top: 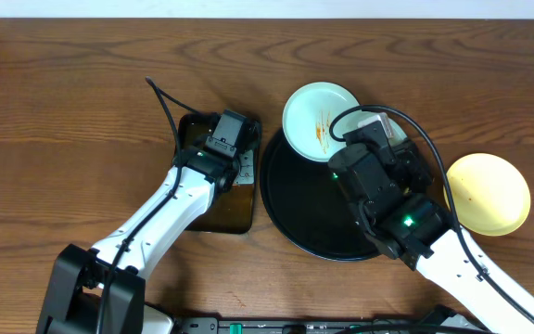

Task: Clean dirty plates on tray and stack at the side
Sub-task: 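Carry the mint plate right off the tray over the yellow plate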

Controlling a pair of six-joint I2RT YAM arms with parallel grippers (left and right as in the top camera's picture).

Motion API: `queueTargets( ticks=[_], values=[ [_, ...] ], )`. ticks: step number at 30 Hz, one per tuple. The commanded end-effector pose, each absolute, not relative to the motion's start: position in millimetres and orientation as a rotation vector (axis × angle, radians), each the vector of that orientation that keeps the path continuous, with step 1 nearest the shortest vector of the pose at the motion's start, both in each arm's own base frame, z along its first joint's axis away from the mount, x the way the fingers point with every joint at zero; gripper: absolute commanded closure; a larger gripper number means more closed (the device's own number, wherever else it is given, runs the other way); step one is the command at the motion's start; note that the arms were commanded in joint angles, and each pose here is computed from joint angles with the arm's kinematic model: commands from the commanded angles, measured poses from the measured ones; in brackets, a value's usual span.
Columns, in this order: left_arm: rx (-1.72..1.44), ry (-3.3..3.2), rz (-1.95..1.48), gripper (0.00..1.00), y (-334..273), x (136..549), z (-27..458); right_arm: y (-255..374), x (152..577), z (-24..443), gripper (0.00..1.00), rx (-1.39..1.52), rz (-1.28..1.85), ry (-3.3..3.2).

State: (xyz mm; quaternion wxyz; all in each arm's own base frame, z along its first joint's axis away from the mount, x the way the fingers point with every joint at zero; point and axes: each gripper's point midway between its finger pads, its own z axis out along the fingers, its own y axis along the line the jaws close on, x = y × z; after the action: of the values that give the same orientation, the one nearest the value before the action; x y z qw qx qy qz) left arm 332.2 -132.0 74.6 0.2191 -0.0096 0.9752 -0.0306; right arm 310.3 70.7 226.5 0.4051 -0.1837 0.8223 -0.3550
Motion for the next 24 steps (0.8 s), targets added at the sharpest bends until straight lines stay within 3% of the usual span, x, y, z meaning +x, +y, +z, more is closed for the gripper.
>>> queueTargets(
  ticks=[1, 13, 24],
  values=[
    [-0.025, 2.688, -0.076, 0.92, -129.4, 331.2, 77.8, 62.8, 309.4, 237.2, 0.99, -0.345, -0.887, 2.051],
    [-0.024, 2.689, -0.076, 0.92, -129.3, 331.1, 77.7, -14.5, 324.3, 196.3, 0.99, 0.202, -0.672, 2.255],
    [-0.024, 2.689, -0.076, 0.92, -129.3, 331.0, 77.7, -122.8, 296.4, 166.9, 0.99, 0.753, -0.592, 2.34]
  ],
)
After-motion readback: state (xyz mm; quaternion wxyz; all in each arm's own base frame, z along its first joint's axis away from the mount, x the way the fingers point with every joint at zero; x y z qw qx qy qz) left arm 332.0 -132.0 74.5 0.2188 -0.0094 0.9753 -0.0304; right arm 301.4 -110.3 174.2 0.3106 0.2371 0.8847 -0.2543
